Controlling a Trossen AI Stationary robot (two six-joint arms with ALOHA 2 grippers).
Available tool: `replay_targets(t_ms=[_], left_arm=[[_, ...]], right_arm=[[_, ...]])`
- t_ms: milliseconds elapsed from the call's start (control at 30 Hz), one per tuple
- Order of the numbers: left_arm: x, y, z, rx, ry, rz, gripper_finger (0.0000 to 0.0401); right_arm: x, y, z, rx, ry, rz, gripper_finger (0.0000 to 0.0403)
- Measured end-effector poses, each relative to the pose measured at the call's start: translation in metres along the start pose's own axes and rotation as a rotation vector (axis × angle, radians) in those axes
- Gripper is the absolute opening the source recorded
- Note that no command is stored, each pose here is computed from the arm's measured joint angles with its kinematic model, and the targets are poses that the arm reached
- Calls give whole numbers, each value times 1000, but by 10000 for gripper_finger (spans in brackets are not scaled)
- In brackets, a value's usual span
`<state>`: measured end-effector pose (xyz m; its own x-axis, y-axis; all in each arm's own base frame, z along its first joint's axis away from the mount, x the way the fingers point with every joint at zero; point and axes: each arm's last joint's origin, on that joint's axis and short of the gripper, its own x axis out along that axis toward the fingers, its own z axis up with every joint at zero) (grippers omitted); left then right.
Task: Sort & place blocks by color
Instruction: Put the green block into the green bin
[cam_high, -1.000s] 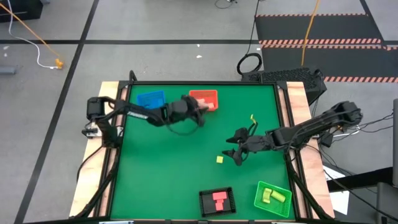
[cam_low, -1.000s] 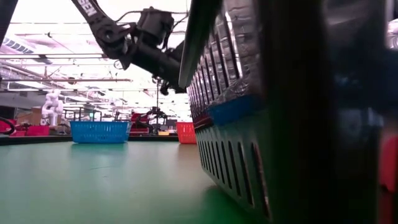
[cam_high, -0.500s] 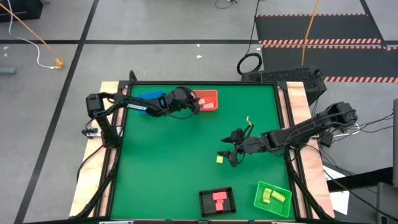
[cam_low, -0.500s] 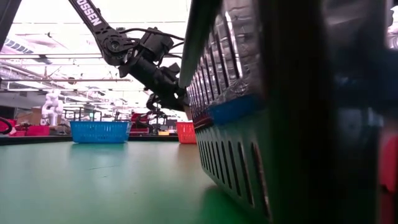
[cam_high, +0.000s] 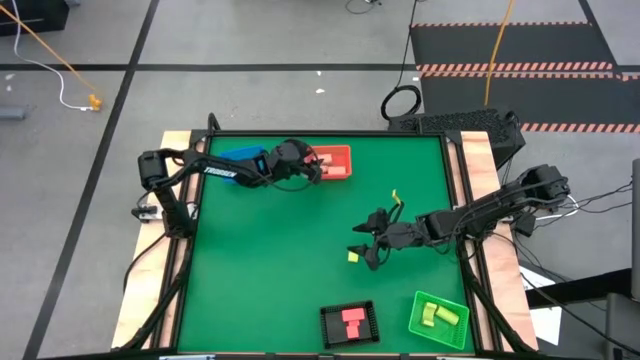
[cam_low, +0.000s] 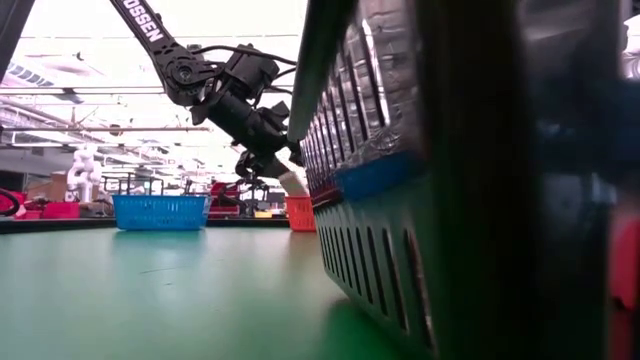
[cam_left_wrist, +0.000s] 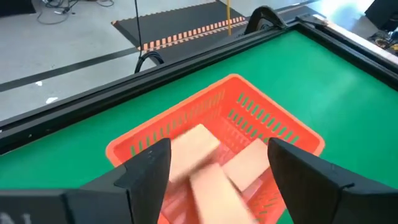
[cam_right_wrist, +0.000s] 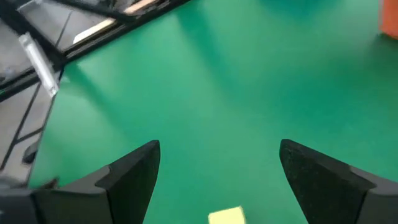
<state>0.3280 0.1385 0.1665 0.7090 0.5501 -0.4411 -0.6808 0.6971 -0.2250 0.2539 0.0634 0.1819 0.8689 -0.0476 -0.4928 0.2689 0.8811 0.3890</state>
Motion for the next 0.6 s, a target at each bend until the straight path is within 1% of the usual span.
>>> replay_targets(t_ms=[100, 167, 233, 367, 467, 533, 600], left_arm=[[0, -3, 1, 3, -13, -21, 259], [-1, -5, 2, 1, -13, -77, 251], [-1, -9, 3, -6, -1, -170, 242], [-11, -21, 8, -46, 65, -415, 225], [-24, -35, 9, -26, 133, -587, 213], [-35, -47, 7, 3, 172, -676, 205], [-48, -63, 4, 44, 191, -742, 198]], right_arm=[[0, 0, -2, -21, 31, 22, 320], [0, -1, -4, -31, 57, 23, 320], [0, -4, -7, -61, 95, -5, 320], [-1, -8, -13, -129, 155, -45, 320], [2, -10, -17, -181, 179, -57, 320], [5, -10, -20, -224, 195, -59, 320], [9, -10, -25, -268, 210, -60, 320]])
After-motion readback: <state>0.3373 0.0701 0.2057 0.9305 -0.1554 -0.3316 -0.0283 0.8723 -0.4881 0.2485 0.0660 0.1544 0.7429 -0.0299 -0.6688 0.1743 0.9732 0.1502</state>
